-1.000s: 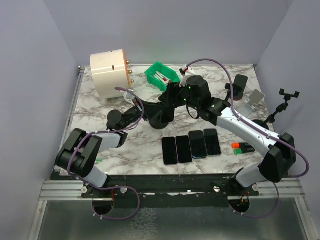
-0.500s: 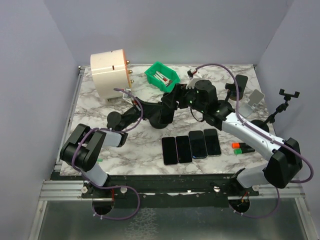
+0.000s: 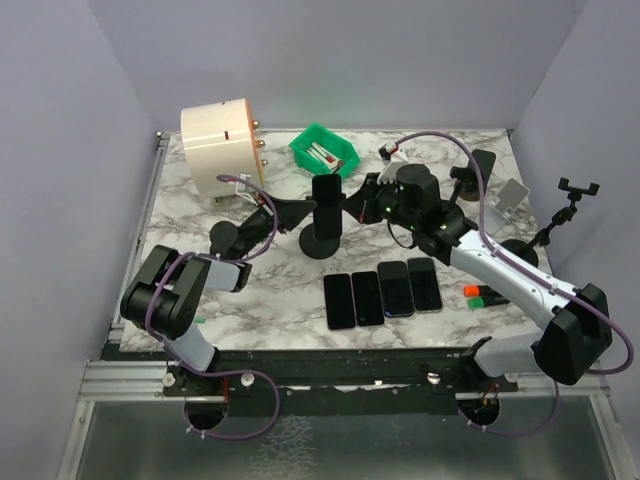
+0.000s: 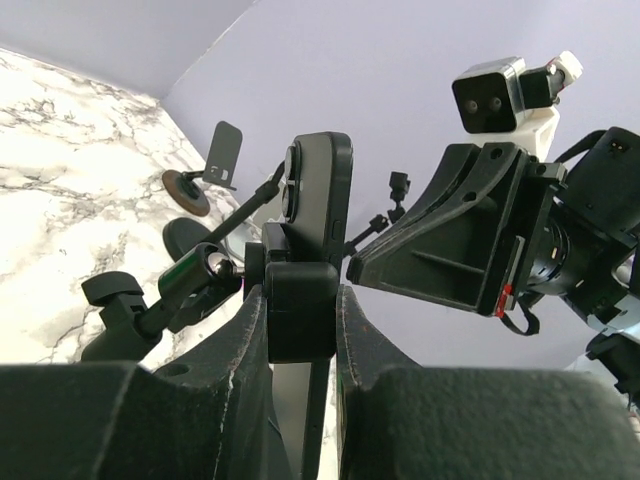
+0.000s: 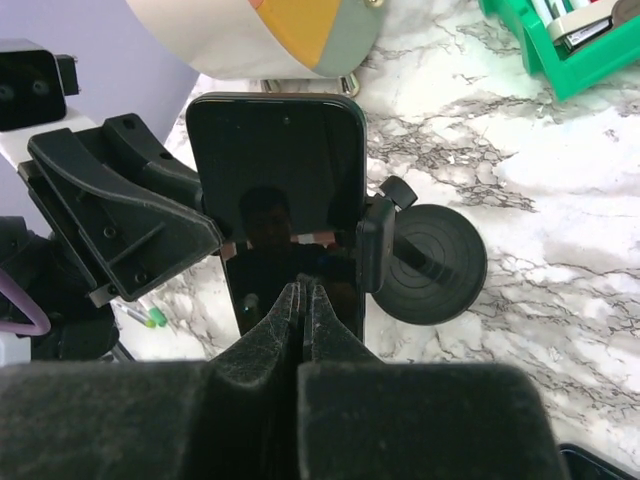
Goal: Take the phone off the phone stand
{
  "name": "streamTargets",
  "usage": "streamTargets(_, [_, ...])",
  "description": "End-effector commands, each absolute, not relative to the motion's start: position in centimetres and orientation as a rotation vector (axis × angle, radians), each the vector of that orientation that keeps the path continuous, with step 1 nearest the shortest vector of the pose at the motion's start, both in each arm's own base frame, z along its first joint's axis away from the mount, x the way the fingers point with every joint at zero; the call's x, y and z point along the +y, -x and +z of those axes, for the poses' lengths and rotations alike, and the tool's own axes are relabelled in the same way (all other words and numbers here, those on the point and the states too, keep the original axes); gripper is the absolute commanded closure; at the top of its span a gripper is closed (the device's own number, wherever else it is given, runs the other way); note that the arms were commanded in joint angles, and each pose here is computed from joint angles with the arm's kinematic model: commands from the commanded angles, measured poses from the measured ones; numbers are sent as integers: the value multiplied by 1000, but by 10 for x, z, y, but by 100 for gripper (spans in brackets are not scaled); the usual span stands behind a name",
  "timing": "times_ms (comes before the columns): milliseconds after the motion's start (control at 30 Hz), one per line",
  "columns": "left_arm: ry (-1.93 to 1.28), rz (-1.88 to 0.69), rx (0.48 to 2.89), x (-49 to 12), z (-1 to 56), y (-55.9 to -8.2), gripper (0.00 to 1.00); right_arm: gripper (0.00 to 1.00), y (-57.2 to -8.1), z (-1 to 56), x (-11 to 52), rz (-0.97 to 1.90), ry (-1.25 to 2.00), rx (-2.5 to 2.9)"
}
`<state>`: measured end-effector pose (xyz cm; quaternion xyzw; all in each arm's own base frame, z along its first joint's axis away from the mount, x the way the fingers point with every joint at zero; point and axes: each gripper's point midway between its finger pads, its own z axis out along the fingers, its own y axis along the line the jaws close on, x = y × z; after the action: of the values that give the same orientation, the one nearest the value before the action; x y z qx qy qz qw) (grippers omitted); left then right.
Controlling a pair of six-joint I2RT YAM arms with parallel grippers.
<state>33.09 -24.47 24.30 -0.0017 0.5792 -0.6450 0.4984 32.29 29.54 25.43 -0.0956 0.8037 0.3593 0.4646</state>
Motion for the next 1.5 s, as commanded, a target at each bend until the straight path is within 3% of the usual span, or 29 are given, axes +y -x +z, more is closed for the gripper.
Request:
streamTargets(0, [-64,-1526,1367,-245,245,-323,100,90,-318,267,290,862,271,1951])
streamTargets(133, [-72,-1525,1365,-246,246,-324,100,27,-319,283,281,797,301,1915])
streamTargets(167, [-74,-1524,1365,-246,246,-324,100,7,-319,286,280,780,313,1916])
streamTargets(200, [-75,-1524,1365,-246,246,-324,100,1,-321,286,281,767,328,1926])
streamTargets(1467, [-102,-1505,1384,-250,243,-321,100,1,-365,261,344,745,411,2077])
